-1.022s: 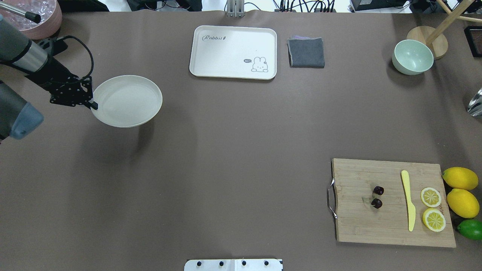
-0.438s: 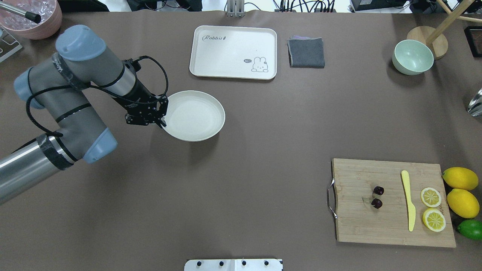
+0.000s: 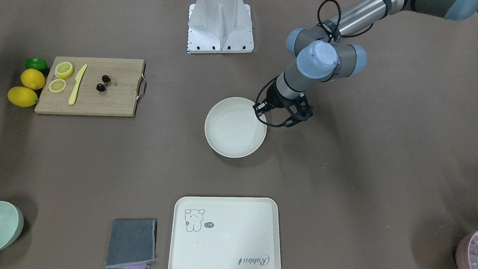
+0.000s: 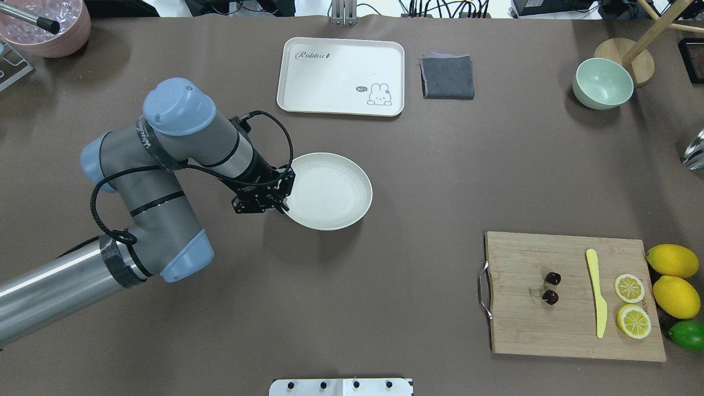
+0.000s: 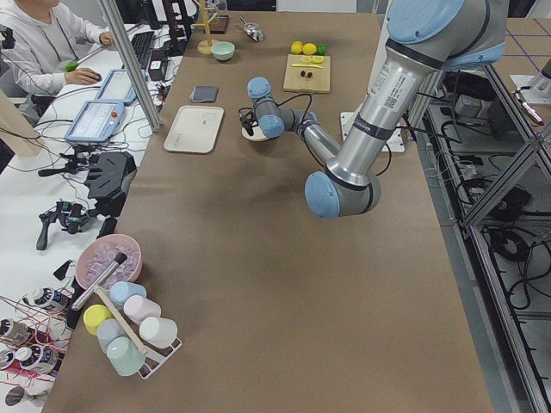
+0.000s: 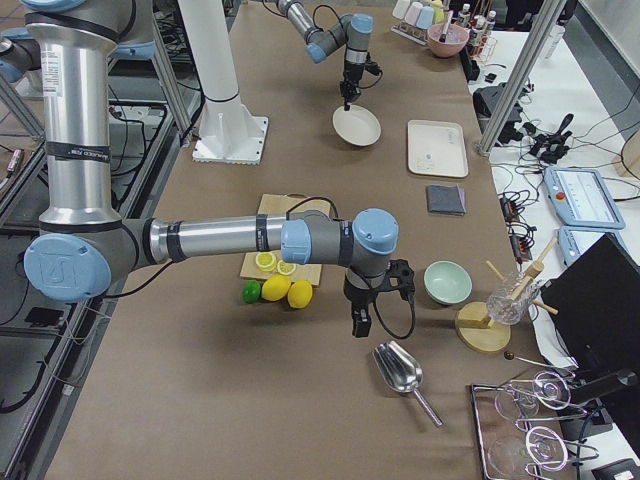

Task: Place red cherry on plate
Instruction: 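Drag the white bowl with the left gripper toward the table center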

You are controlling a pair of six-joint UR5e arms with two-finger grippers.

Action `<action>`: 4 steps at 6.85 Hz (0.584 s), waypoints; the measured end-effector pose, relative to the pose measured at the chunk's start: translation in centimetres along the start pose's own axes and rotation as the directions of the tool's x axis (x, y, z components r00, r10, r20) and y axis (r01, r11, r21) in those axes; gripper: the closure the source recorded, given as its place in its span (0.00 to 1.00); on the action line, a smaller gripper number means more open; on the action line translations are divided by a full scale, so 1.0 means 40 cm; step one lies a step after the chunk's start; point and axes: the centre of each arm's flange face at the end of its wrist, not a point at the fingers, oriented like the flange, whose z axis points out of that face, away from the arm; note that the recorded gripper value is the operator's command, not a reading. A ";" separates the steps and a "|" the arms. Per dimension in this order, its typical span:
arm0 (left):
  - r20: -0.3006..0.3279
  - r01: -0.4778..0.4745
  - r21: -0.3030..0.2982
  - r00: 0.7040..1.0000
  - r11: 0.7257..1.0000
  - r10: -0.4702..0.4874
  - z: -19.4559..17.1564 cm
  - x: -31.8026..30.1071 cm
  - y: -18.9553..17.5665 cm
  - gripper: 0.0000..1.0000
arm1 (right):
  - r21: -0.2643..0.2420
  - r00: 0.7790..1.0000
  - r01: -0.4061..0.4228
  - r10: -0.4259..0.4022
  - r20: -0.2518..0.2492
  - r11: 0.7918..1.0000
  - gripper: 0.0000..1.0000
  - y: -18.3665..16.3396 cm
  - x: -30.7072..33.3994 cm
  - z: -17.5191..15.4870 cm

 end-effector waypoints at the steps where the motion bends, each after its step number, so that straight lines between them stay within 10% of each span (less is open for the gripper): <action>1: -0.009 0.016 0.010 1.000 1.000 -0.016 0.037 0.028 0.072 1.00 | -0.001 1.000 0.000 0.000 0.001 1.000 0.00 0.001 0.000 0.001; 2: -0.020 0.029 0.022 0.999 0.999 -0.028 0.068 0.048 0.136 0.05 | -0.002 1.000 -0.001 0.001 0.001 1.000 0.00 0.002 0.001 0.002; 4: -0.025 0.006 0.035 1.000 0.999 -0.005 0.090 0.046 0.177 0.01 | -0.003 1.000 -0.002 0.002 0.001 1.000 0.00 0.000 0.002 0.003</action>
